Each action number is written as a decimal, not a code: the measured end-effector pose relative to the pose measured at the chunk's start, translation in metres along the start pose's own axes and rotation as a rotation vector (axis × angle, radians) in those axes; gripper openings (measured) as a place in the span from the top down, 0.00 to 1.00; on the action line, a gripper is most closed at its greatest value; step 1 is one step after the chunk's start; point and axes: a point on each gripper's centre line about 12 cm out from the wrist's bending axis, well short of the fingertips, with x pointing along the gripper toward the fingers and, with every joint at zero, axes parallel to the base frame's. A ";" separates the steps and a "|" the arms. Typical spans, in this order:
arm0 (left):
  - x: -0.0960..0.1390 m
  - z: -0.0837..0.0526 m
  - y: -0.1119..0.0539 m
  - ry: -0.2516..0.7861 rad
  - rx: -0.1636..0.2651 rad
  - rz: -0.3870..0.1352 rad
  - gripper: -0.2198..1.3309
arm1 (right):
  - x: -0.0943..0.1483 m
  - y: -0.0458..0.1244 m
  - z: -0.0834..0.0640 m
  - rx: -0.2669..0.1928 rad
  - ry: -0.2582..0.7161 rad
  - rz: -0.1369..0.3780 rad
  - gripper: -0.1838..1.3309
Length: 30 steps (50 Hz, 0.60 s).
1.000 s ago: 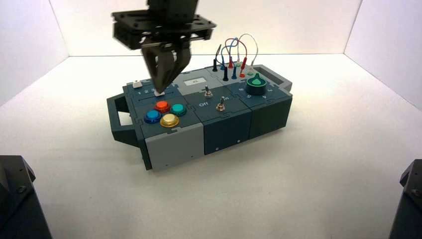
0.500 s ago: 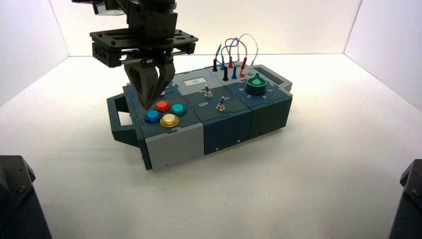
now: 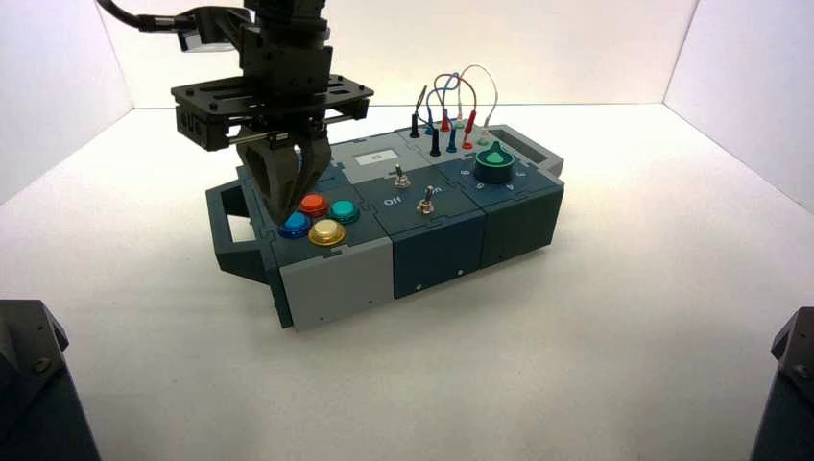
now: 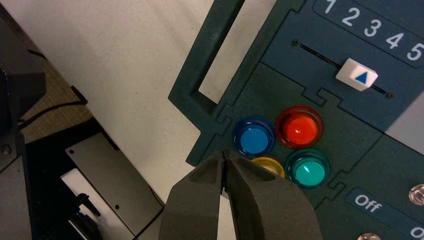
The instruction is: Push the blue button with the right gripper.
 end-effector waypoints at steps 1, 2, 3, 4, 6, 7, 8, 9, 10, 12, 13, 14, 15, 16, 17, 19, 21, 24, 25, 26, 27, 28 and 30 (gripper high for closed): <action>0.000 0.000 0.000 0.000 -0.002 0.000 0.96 | 0.001 0.000 0.000 -0.001 0.001 -0.001 0.97; 0.000 0.000 0.000 0.000 -0.002 0.000 0.96 | 0.000 -0.001 0.000 -0.001 0.000 -0.002 0.97; 0.000 0.000 0.000 0.000 -0.002 0.000 0.96 | 0.001 -0.001 0.000 -0.001 0.003 -0.004 0.97; 0.000 0.000 0.000 0.000 -0.002 0.000 0.96 | 0.002 -0.001 0.000 -0.002 0.004 -0.005 0.97; 0.000 0.000 0.000 0.000 -0.003 -0.002 0.96 | 0.001 -0.002 0.000 -0.003 0.002 -0.008 0.97; 0.000 0.000 0.000 0.000 0.000 0.000 0.96 | 0.002 -0.003 0.000 -0.004 0.002 -0.009 0.97; 0.000 0.000 0.000 0.000 0.000 0.000 0.96 | 0.001 -0.002 0.000 -0.004 0.002 -0.009 0.97; 0.000 0.000 0.000 0.000 -0.002 0.000 0.96 | 0.001 -0.003 0.001 -0.003 0.002 -0.010 0.97; 0.000 0.000 0.000 0.000 -0.003 0.000 0.96 | 0.001 -0.003 0.001 -0.003 0.002 -0.010 0.97; 0.000 0.000 0.000 0.002 -0.003 0.000 0.96 | 0.001 -0.005 0.001 -0.002 0.001 -0.013 0.97; 0.000 0.000 0.000 0.002 -0.003 0.000 0.96 | 0.002 -0.005 0.001 -0.003 0.003 -0.014 0.97; 0.000 0.000 0.000 0.000 -0.002 0.000 0.96 | 0.001 -0.005 0.001 -0.003 0.001 -0.014 0.97; 0.000 0.000 0.000 0.000 -0.002 0.000 0.96 | 0.001 -0.005 0.001 -0.005 -0.002 -0.015 0.97; 0.000 0.000 0.000 0.000 -0.002 0.000 0.96 | 0.001 -0.005 0.001 -0.005 -0.002 -0.015 0.97; 0.000 0.000 0.000 0.000 -0.002 0.000 0.96 | 0.001 -0.006 0.001 -0.006 -0.001 -0.019 0.97; 0.000 0.000 0.000 0.000 -0.003 0.000 0.96 | 0.001 -0.006 0.001 -0.007 -0.001 -0.020 0.97; 0.000 0.000 0.000 0.000 -0.002 0.000 0.96 | 0.001 -0.006 0.001 -0.008 0.001 -0.021 0.97; 0.000 0.000 0.000 0.000 -0.003 0.000 0.96 | 0.001 -0.006 0.002 -0.009 -0.002 -0.022 0.97; 0.000 0.000 0.000 0.000 0.000 0.000 0.96 | 0.002 -0.006 0.003 -0.009 -0.002 -0.023 0.97; 0.000 0.000 0.000 0.002 -0.002 0.000 0.96 | 0.002 -0.006 0.003 -0.009 -0.002 -0.023 0.97; 0.000 0.000 0.000 0.000 -0.002 0.000 0.96 | 0.002 -0.006 0.004 -0.010 -0.007 -0.024 0.97; 0.000 0.000 0.000 0.000 -0.002 0.000 0.96 | 0.003 -0.007 0.004 -0.011 -0.004 -0.025 0.97; 0.000 0.000 0.000 -0.002 -0.002 0.000 0.96 | 0.003 -0.008 0.004 -0.011 -0.001 -0.028 0.97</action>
